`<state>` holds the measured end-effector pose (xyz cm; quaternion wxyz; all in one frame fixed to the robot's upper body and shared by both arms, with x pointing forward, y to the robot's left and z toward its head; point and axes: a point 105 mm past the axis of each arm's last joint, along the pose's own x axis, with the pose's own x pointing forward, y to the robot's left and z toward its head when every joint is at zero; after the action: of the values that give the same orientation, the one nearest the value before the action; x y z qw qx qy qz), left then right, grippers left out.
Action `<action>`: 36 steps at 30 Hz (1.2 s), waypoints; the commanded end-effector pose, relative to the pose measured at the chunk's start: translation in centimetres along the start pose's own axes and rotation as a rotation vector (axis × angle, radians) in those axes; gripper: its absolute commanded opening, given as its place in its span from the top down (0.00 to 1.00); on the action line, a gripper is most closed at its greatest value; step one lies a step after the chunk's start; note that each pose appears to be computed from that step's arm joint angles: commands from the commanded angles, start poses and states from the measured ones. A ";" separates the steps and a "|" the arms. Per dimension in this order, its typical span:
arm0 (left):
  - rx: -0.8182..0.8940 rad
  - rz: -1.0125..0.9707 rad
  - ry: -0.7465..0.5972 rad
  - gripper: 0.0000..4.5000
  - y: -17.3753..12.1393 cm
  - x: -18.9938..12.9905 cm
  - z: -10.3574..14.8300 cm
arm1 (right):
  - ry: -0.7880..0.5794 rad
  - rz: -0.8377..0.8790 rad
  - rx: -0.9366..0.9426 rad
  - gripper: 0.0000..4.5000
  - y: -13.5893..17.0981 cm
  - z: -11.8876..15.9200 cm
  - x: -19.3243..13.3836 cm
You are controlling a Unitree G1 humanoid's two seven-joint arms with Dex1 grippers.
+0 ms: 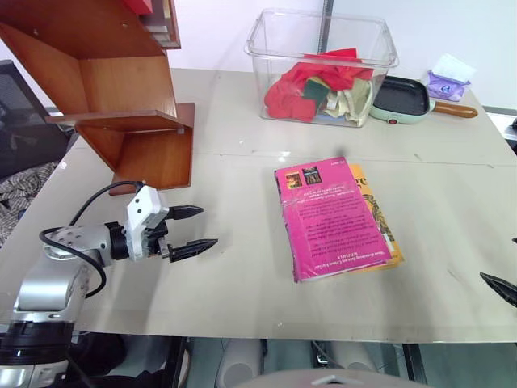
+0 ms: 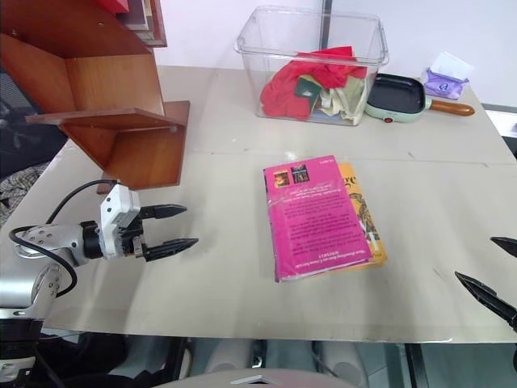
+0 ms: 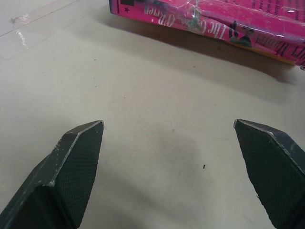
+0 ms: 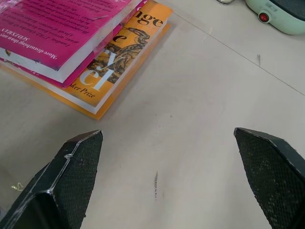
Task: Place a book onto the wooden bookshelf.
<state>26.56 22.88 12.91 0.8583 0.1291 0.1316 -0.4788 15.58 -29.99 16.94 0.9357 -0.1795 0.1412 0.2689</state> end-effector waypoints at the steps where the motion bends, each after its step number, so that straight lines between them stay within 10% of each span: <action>1: 0.072 -0.010 -0.044 0.00 0.2 0.4 2.2 | -0.053 0.008 -0.067 0.01 0.1 1.3 0.2; 11: 0.189 -0.090 -0.128 0.00 -0.8 3.5 6.2 | -0.312 0.183 -0.156 0.01 1.4 6.6 3.3; 17: -0.373 -0.231 -0.055 0.00 -3.4 5.1 6.1 | -0.383 0.374 -0.199 0.01 4.8 8.5 1.7; 36: -1.046 -0.318 -0.030 0.00 -3.9 9.7 4.2 | -0.349 0.342 -0.153 0.01 5.5 7.7 -0.5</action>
<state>28.17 11.93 12.00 0.7323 -0.3234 0.3737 -0.4686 13.81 -22.91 21.89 0.8731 -0.1607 0.0003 0.4603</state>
